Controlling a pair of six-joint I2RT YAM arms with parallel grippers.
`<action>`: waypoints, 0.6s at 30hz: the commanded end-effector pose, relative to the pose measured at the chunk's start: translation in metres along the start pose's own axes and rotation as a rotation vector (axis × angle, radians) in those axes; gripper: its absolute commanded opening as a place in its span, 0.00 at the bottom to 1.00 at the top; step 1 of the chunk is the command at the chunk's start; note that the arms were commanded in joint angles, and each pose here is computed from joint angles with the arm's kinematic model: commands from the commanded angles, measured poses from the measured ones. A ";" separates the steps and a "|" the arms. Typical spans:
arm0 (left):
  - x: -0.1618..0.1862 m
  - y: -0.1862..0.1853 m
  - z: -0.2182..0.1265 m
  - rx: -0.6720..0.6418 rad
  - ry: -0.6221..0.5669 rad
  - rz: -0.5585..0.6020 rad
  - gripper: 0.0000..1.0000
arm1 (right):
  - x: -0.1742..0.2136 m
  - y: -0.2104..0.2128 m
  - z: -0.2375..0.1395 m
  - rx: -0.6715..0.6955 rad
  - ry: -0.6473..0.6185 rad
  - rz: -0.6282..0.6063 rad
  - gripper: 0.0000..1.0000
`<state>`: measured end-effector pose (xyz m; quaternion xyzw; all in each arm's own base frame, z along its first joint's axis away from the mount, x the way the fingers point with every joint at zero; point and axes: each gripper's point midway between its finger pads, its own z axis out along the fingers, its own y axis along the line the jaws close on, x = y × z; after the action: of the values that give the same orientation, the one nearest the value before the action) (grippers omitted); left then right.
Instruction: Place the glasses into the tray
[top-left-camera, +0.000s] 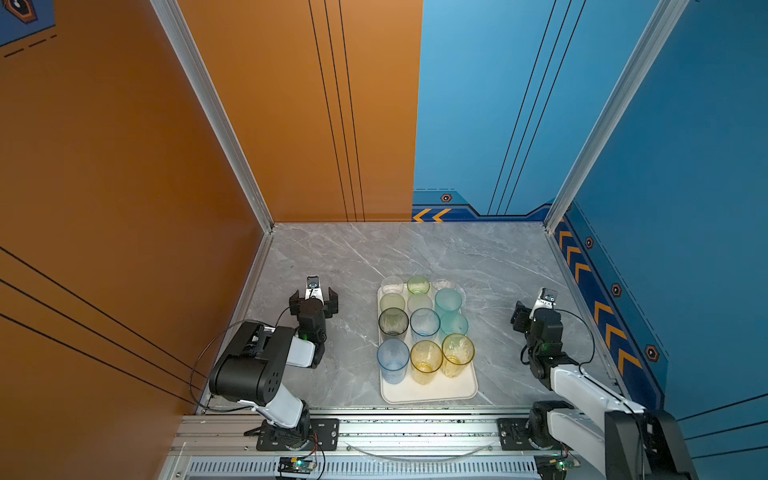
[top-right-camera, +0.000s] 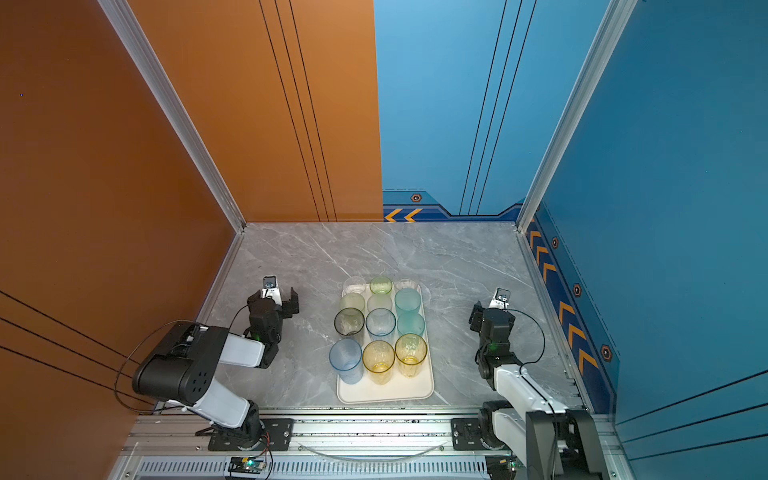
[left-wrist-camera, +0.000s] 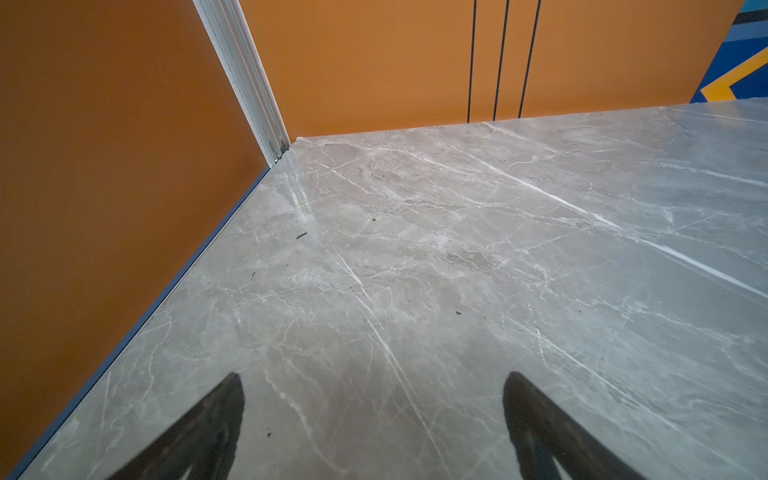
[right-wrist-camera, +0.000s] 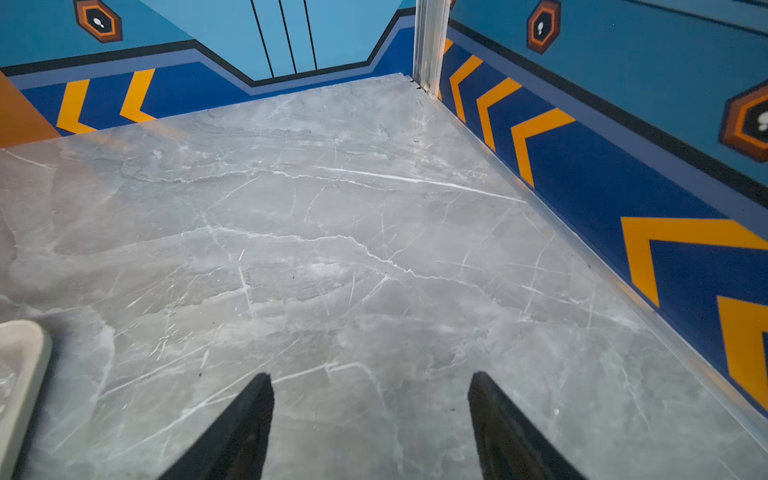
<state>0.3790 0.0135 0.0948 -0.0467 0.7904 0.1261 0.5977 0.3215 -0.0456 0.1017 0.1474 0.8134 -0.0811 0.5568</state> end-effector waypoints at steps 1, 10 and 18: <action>-0.007 0.002 0.000 -0.014 -0.024 0.008 0.97 | -0.048 0.002 0.007 0.007 -0.215 0.035 0.73; -0.007 0.001 0.001 -0.010 -0.025 0.010 0.98 | -0.018 0.021 0.039 -0.078 -0.182 0.009 0.74; -0.006 0.002 0.005 -0.008 -0.002 0.006 0.98 | -0.014 0.035 0.057 -0.060 -0.063 -0.069 0.76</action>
<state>0.3803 0.0138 0.0961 -0.0454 0.7896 0.1275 0.5985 0.3848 -0.0377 0.0978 0.1195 0.7907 -0.0687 0.5965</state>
